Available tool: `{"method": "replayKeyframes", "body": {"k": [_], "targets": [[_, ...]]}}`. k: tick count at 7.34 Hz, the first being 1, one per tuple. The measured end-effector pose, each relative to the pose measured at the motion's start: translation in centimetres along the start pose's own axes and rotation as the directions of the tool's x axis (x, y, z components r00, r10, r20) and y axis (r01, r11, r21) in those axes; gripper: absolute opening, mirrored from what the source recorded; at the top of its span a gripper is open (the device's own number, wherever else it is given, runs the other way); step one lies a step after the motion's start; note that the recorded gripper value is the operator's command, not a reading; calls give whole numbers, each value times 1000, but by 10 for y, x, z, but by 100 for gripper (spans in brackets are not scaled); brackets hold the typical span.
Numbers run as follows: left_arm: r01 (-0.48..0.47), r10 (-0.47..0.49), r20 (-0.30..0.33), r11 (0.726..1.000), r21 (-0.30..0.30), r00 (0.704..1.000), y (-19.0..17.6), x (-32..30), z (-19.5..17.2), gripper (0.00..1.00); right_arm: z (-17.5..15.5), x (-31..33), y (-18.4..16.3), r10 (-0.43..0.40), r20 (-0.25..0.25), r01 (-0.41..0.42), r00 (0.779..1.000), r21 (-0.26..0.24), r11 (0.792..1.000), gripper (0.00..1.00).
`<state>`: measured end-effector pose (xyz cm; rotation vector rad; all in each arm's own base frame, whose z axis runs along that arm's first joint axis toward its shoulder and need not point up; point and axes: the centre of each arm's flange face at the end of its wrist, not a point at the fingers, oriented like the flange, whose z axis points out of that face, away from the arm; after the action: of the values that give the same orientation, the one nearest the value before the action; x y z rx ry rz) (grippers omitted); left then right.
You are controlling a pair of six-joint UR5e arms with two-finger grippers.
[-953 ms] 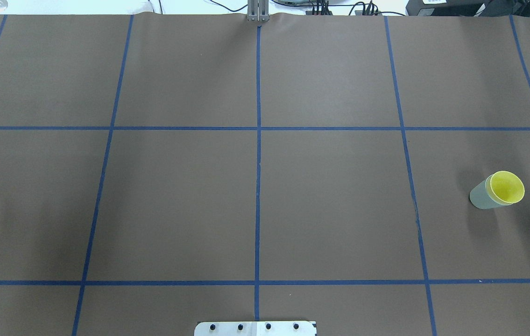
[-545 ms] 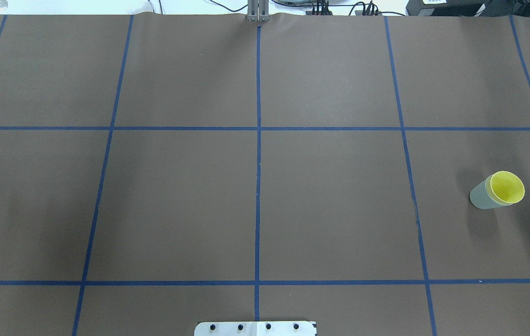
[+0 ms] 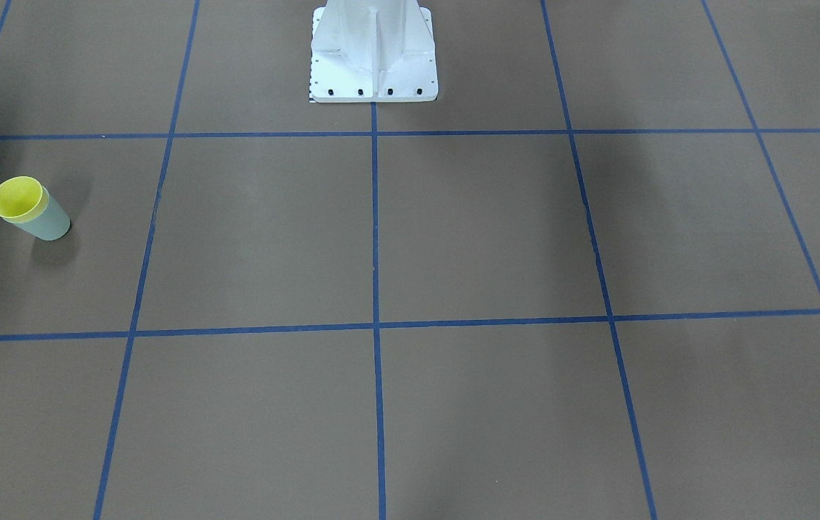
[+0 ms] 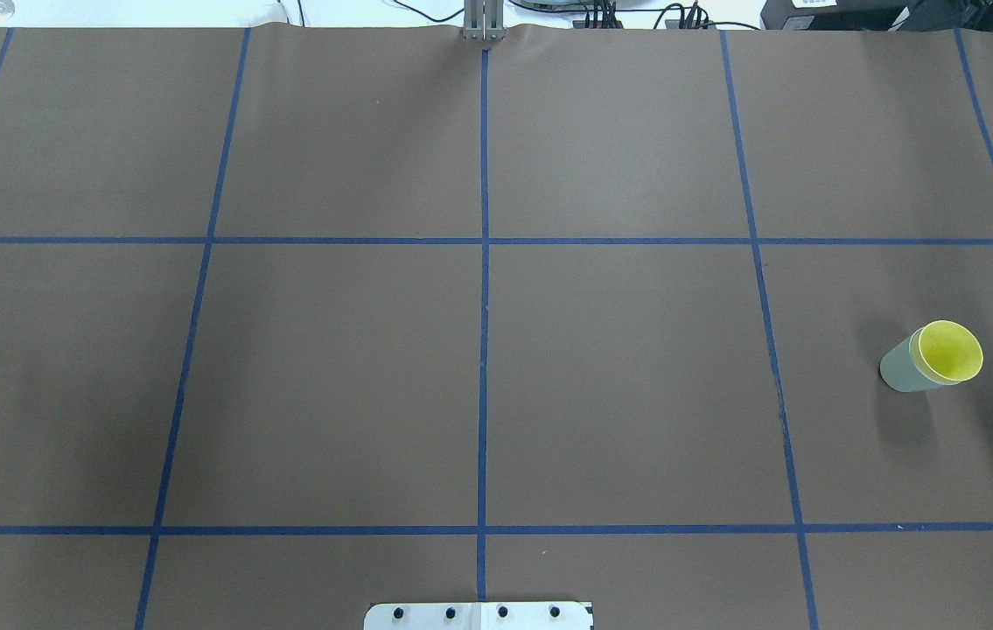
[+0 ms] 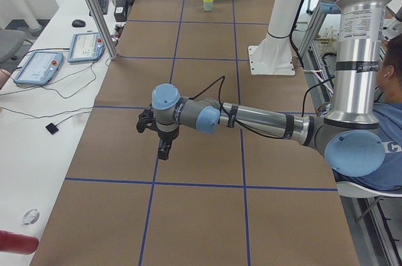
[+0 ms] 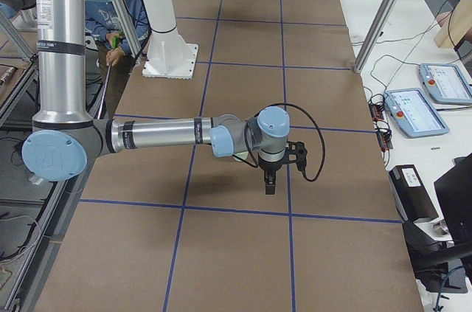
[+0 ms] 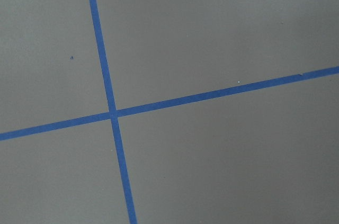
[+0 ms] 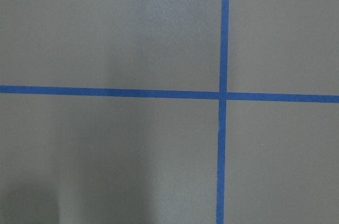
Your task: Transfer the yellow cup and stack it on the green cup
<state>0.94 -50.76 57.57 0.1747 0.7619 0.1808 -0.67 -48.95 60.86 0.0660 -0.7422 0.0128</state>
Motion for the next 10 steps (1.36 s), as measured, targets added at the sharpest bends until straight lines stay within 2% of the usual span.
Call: {"method": "replayKeyframes", "body": {"k": [2,5,10], "targets": [[-27,27,10,999,-25,1000,1,-18,-2,100,-10,12,0,45,16,-45,999,-10,999,100],[17,-17,14,999,-31,1000,-4,-20,-3,100,-31,18,0,112,16,-112,994,-24,993,100],[8,-8,18,1000,-7,1000,9,-17,-9,100,-35,18,-2,117,-12,-117,993,-12,993,100]]}}
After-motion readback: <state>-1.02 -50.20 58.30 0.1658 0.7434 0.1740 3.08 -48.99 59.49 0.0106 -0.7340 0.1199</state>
